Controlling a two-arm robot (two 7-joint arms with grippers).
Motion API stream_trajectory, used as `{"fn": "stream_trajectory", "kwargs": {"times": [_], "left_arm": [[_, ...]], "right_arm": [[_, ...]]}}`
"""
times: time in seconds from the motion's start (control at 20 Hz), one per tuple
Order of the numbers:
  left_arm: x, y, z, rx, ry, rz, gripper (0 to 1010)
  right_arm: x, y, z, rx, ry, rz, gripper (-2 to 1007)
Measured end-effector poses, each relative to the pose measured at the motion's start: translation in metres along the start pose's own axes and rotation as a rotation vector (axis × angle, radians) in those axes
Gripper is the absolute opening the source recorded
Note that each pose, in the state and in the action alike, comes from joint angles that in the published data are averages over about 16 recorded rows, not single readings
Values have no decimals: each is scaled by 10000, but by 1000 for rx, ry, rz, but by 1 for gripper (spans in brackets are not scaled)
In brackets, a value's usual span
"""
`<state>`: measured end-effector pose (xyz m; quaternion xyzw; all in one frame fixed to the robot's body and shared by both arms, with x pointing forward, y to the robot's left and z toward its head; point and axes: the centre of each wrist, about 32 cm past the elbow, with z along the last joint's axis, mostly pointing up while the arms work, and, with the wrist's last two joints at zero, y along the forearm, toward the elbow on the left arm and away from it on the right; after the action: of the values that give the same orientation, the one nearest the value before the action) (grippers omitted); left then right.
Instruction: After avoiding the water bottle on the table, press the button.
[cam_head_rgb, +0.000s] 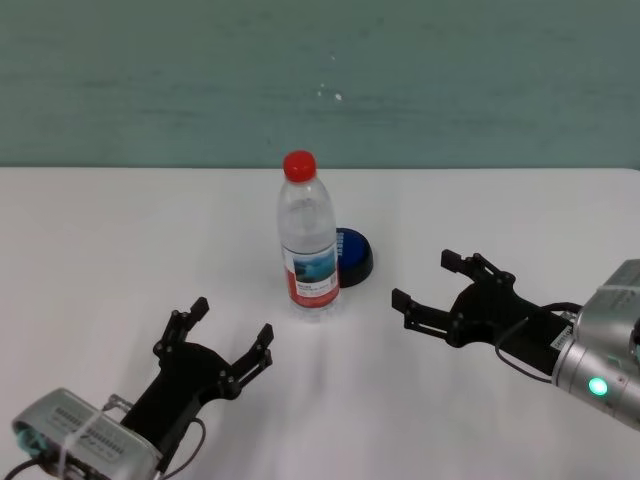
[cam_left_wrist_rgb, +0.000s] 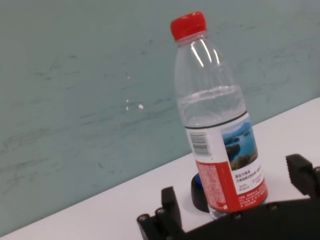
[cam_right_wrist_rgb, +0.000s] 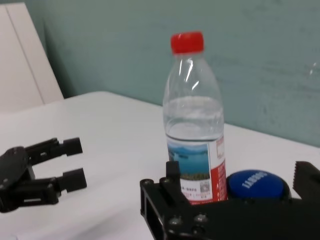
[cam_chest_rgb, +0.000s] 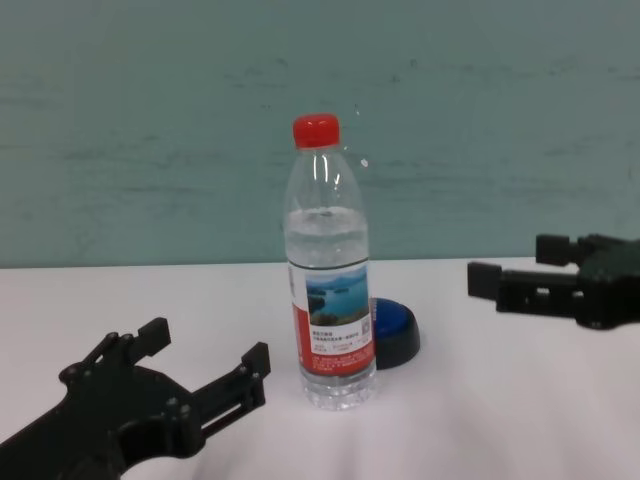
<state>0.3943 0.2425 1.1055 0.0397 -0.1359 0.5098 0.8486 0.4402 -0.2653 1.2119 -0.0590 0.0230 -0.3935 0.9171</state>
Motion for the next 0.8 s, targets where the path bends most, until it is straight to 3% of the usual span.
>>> {"fn": "stream_trajectory", "kwargs": {"times": [0.4,0.8], "left_arm": [[0,0,0,0,0,0,1000],[0,0,0,0,0,0,1000]], "right_arm": [[-3,23,-39,-51,-2,-15,1003],[-19,50,-62,-60,-11,-33,1003]]}}
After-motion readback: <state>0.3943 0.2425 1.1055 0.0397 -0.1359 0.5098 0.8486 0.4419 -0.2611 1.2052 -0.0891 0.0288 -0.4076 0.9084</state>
